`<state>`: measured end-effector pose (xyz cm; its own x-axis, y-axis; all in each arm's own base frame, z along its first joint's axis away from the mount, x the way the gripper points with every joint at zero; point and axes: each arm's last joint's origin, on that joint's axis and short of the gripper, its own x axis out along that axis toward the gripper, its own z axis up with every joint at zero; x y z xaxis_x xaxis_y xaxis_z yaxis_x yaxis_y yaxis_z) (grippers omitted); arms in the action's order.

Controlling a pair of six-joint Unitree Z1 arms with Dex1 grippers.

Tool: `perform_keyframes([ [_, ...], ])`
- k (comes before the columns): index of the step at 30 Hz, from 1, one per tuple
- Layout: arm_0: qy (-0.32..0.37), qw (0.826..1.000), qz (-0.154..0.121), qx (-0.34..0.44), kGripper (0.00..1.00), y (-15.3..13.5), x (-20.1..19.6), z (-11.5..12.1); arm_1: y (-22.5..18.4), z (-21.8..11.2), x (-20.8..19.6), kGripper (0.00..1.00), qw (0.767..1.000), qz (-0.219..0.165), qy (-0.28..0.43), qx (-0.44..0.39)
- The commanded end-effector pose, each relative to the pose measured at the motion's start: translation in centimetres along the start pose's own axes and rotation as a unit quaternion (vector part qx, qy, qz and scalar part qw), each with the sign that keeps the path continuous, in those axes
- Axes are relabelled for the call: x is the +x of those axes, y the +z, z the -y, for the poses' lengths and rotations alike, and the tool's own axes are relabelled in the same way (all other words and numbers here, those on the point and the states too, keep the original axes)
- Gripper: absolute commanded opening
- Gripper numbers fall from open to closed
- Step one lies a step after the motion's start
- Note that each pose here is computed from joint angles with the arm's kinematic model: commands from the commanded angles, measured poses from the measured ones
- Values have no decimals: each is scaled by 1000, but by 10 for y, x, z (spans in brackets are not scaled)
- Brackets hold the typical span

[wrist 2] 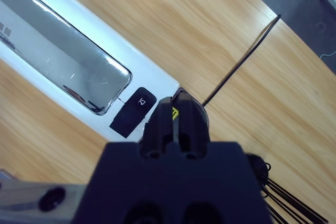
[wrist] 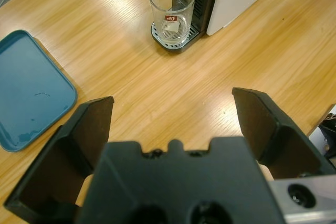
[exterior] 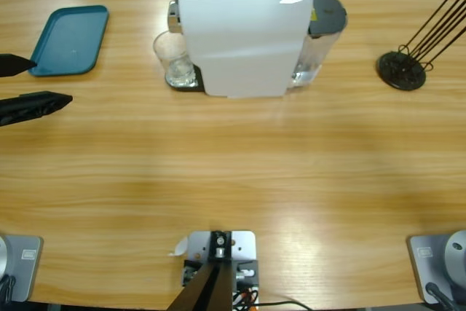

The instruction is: Pour coffee

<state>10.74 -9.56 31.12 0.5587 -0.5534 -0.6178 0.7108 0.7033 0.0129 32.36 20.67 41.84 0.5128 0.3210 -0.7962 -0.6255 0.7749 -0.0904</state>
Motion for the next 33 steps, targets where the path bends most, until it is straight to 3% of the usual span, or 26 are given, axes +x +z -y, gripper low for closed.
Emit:
perform_keyframes([
  [1, -2, 1000, -21, -8, 991, -1, 8, 1, -7, -13, 32, 0, 999, -48, 18, -3],
  [11, -2, 1000, -21, -8, 991, -1, 7, 1, -12, -31, 32, 0, 998, -57, 32, -10],
  [33, -3, 1000, -22, -7, 991, -2, 7, 1, -3, -28, 34, 0, 999, -46, 26, -9],
])
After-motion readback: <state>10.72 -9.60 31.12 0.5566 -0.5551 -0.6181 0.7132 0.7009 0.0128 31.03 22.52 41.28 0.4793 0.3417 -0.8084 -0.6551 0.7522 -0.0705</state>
